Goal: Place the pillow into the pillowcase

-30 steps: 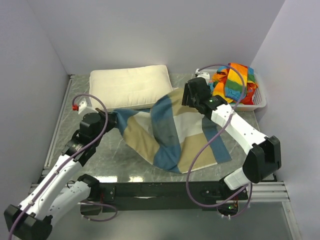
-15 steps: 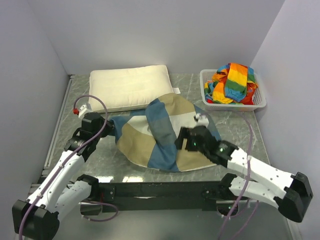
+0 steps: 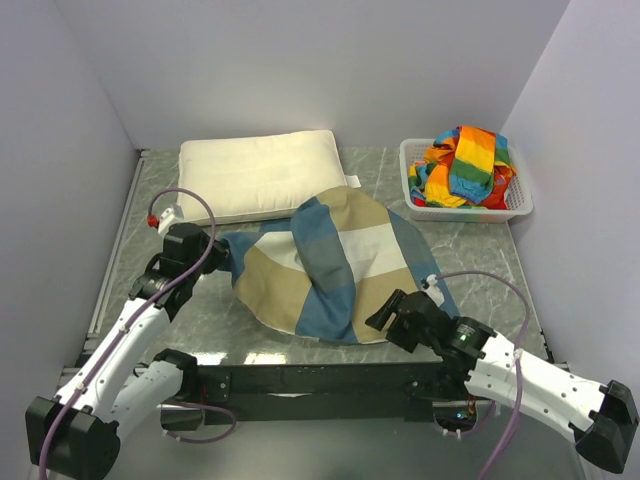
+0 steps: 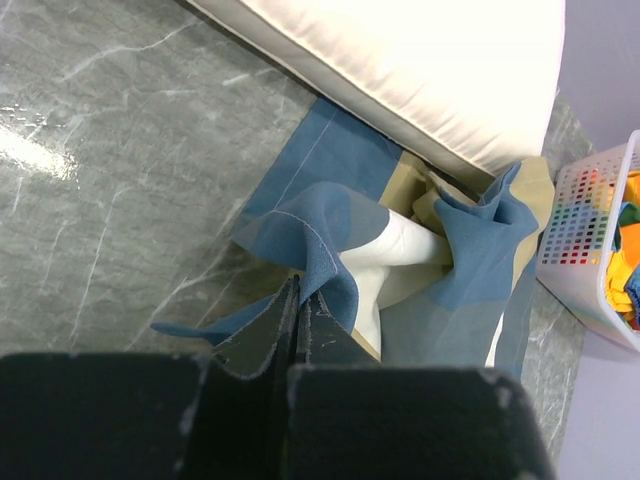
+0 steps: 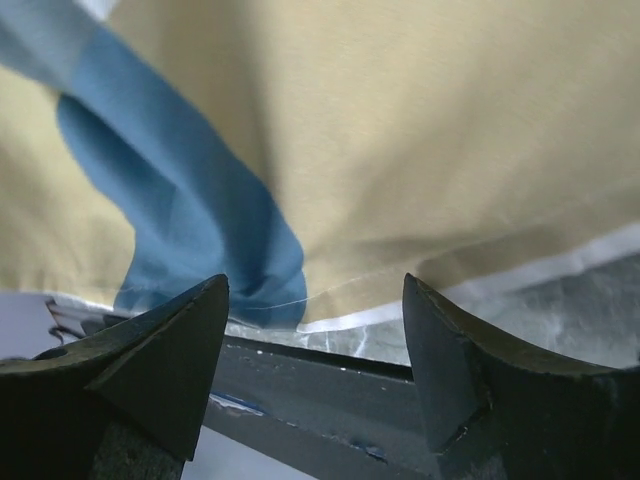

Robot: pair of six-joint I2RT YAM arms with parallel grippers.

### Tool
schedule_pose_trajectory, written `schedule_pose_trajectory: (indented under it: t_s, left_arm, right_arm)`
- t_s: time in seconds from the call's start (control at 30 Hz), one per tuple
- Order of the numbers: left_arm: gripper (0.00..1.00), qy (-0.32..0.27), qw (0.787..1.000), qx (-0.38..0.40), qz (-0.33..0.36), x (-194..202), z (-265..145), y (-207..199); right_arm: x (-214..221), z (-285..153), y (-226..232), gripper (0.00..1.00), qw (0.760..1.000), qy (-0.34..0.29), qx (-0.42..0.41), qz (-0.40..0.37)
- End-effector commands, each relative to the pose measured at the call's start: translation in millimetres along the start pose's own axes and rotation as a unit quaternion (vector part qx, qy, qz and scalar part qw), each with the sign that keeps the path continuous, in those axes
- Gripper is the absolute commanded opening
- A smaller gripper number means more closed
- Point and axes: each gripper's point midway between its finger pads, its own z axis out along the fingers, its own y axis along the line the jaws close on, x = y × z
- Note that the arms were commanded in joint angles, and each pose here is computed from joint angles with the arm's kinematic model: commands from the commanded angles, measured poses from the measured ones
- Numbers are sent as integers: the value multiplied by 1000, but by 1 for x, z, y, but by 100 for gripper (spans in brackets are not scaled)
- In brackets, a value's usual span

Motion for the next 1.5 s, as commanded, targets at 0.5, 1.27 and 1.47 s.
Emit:
schedule_pose_trajectory:
  t_s: [0.5, 1.27, 1.47]
  left_arm:
    - [1, -52, 998, 38, -6, -38, -31, -27]
    - [1, -277, 932, 229, -52, -191, -303, -112]
    - [1, -257, 935, 237, -61, -187, -298, -120]
  right_arm:
    - [-15, 23, -28, 65, 992, -58, 80, 79]
    - [-218, -316, 142, 0, 895, -420, -147, -19]
    - [-222, -324, 182, 0, 903, -395, -139, -96]
